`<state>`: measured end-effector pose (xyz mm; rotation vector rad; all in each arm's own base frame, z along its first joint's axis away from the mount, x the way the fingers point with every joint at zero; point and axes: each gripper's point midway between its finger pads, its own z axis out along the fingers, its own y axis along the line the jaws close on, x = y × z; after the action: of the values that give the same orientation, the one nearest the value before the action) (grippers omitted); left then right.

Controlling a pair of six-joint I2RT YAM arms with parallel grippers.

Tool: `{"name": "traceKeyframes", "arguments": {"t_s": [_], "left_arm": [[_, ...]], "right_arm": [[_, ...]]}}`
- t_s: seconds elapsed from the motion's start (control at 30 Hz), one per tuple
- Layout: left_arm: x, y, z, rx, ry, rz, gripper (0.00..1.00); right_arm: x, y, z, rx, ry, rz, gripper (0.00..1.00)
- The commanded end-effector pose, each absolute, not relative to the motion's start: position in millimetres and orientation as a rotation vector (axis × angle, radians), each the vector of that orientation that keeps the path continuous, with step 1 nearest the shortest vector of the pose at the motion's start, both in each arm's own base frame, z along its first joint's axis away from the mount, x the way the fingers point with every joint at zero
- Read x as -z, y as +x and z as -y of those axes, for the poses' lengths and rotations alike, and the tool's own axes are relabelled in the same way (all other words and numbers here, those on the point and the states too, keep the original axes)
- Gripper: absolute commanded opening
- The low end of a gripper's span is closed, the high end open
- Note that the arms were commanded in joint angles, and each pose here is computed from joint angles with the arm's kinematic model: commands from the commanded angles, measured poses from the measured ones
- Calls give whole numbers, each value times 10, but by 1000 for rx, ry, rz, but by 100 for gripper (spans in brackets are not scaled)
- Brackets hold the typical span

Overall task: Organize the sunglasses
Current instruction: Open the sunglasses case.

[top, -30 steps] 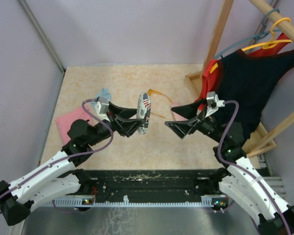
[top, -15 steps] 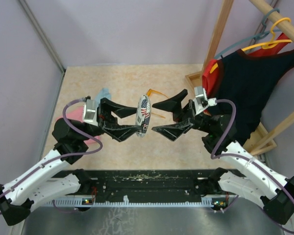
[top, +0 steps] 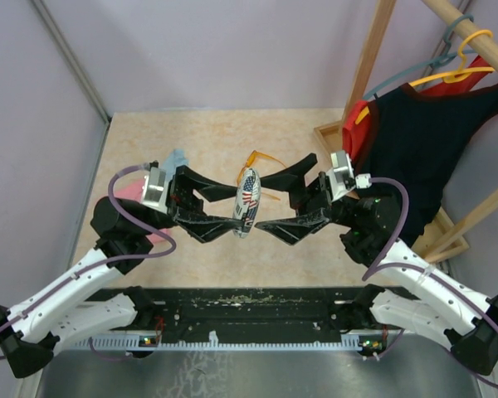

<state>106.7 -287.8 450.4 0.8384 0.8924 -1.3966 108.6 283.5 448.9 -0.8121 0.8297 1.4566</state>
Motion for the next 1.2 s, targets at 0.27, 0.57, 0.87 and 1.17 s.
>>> {"name": "traceKeyframes", "arguments": {"t_s": [0.27, 0.57, 0.87, 1.17], "left_arm": [[-4743, 1009, 2819, 1395, 833, -811, 0], [-4739, 1040, 2840, 1387, 833, -823, 0], [-4727, 1076, 2868, 1383, 834, -841, 0], [-4712, 1110, 2889, 1378, 829, -853, 0]], "right_arm": [[-4888, 876, -2761, -1503, -810, -664, 82], [-4865, 899, -2797, -1519, -800, -683, 72], [-4853, 906, -2826, -1528, -807, -696, 65], [-4844, 901, -2846, -1532, -812, -703, 63]]}}
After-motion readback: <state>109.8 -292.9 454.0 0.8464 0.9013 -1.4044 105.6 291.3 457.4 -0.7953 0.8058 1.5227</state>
